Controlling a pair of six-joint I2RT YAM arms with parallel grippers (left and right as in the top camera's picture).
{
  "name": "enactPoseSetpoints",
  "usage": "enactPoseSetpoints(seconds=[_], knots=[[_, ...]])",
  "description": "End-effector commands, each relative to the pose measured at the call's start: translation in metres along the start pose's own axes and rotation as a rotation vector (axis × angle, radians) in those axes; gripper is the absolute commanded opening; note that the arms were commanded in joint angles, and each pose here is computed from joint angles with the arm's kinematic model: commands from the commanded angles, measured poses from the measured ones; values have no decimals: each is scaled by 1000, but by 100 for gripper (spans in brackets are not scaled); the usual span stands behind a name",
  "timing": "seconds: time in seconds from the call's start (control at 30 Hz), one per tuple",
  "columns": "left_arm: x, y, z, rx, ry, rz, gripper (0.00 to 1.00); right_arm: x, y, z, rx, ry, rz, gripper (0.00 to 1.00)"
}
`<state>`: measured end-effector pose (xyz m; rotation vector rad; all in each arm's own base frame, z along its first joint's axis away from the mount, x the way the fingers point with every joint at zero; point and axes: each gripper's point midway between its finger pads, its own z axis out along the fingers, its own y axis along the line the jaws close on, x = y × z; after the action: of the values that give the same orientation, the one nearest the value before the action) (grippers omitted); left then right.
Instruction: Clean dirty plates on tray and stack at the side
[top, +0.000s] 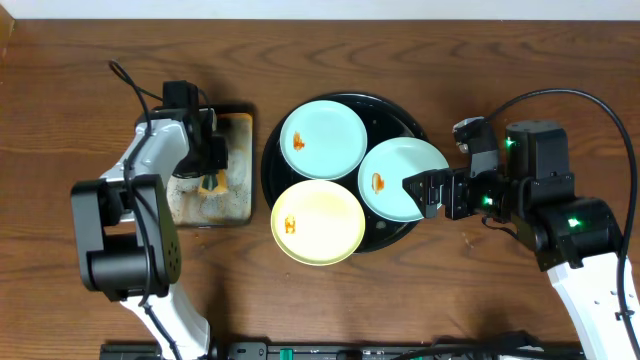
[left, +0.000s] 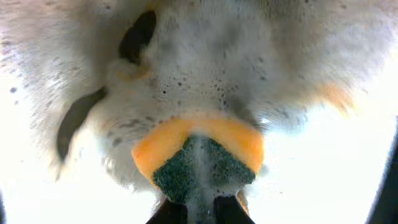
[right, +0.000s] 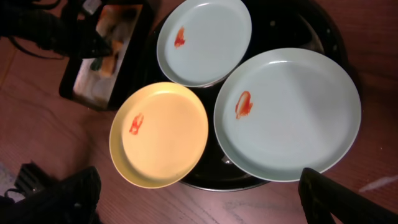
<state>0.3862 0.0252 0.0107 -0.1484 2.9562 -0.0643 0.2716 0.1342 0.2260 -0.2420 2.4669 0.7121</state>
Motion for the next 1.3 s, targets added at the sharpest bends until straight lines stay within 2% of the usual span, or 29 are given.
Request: enactPoseSetpoints(seconds=[0.0,0.03,0.1,0.27,0.57,0.67,0.77,0.9,0.97,1.13,1.27], knots=[[-12,0,-39,-8,-93,2,44,-2,7,-3,-20,-4,-2,99],[-12,0,-45,-8,-99,2,54,-2,7,-3,-19,-4,-1,99],[-9,0,-51,-8,-98,2,60,-2,7,-3,-19,-2,-1,99],[5,1,-46,-13,-40,-1,61,-1,7,-3,-19,-1,0,99],[18,16,-16,-91,-27,-2,60,-1,7,-3,-18,2,1,99],[23,16,0,-90,-10,-1,51,-1,7,-3,-18,2,2,99],[25,16,7,-88,3,-3,29,-1,7,-3,-18,2,2,99],[24,17,11,-87,0,-3,19,-1,7,-3,-18,1,1,99],[26,17,15,-87,-3,-3,10,-1,7,-3,-18,1,1,99],[40,18,29,-88,25,-13,8,-1,7,-3,-18,1,1,99],[33,17,15,-88,8,-74,8,-2,7,-3,-18,-3,-1,99]])
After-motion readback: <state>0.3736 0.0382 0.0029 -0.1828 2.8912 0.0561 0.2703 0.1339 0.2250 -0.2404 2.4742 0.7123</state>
